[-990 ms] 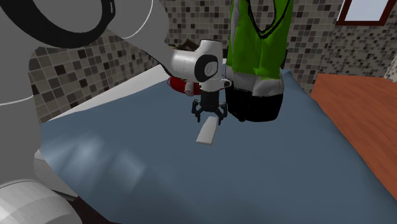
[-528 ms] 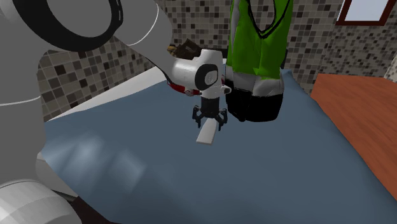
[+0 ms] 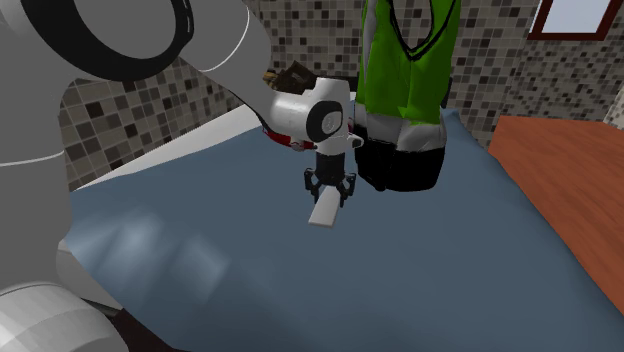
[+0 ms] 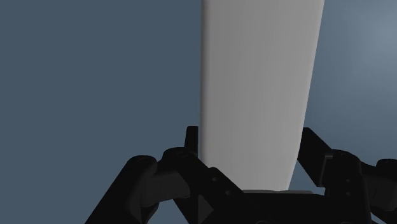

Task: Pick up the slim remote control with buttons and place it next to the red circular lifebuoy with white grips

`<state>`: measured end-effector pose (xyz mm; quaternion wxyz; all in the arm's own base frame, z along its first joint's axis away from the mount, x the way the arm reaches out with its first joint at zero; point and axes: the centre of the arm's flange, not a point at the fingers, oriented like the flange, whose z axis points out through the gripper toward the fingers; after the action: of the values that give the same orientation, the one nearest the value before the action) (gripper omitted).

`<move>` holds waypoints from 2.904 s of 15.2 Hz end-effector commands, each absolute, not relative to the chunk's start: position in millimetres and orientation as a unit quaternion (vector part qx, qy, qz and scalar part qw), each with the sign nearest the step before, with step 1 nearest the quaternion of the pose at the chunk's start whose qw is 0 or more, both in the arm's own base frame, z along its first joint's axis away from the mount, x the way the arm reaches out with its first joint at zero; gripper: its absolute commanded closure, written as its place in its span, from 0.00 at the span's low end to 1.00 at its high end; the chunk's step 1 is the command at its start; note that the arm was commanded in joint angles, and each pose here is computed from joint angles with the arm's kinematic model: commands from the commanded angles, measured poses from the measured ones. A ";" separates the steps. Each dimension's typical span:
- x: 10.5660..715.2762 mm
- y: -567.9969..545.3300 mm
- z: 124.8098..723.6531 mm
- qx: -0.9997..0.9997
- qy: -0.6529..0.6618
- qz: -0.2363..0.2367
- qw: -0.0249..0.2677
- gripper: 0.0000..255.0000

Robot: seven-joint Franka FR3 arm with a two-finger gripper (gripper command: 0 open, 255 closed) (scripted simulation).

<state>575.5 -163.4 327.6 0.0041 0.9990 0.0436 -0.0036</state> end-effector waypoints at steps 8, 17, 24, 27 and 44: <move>575.5 -163.3 327.5 0.999 0.044 -0.004 0.004 1.00; 575.5 -163.3 375.0 0.999 0.044 -0.004 0.004 1.00; 575.5 -163.3 411.9 0.999 0.044 -0.004 0.004 1.00; 575.5 -163.3 427.8 0.999 0.044 -0.004 0.004 1.00; 600.9 -117.0 495.0 0.999 0.044 -0.004 0.004 1.00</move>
<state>594.5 -126.8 493.7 0.0042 0.9990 0.0440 -0.0038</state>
